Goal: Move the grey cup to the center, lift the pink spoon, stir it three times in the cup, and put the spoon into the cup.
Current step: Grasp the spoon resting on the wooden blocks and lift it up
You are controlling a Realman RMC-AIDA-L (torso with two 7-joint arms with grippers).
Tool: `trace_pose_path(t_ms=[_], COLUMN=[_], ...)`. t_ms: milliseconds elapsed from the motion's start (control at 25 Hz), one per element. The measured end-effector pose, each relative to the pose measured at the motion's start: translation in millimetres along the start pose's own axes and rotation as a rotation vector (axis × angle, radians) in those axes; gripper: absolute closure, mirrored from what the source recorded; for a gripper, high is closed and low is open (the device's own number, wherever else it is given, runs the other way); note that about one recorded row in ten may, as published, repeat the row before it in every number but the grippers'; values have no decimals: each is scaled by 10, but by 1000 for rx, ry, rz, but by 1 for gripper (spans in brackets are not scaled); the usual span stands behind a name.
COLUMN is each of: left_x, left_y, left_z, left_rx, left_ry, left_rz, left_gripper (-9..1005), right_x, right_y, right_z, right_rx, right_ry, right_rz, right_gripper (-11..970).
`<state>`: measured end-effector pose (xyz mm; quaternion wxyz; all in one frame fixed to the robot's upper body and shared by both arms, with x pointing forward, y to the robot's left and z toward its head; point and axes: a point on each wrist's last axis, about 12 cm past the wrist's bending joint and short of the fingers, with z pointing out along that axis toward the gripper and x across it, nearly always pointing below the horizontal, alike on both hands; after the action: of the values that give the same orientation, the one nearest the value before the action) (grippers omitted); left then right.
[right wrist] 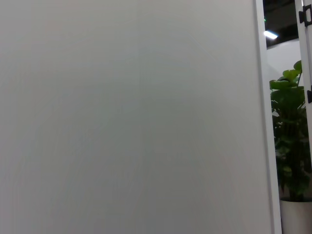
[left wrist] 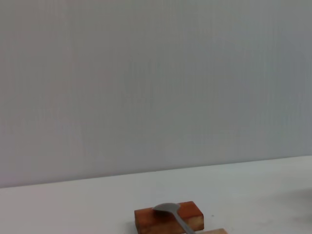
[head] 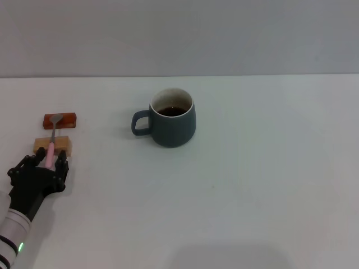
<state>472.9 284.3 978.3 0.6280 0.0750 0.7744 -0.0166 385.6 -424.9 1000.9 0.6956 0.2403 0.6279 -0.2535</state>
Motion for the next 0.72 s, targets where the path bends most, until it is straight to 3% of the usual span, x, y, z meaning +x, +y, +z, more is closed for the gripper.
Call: trace_pose_path(t_ms=[160, 400, 720], left_x=[-2, 4, 11], left_y=[7, 8, 21], left_z=[7, 15, 32], left_rx=[-2, -3, -12], left_ry=[2, 10, 26], left_rz=[-2, -3, -9], left_gripper=[456, 611, 641], right_x=[-1, -2, -2], right_y=[-8, -4, 1], right_z=[1, 6, 10], right_rx=[0, 0, -1], right_ry=[0, 0, 0], right_rz=[-3, -6, -7], right_gripper=[139, 139, 139])
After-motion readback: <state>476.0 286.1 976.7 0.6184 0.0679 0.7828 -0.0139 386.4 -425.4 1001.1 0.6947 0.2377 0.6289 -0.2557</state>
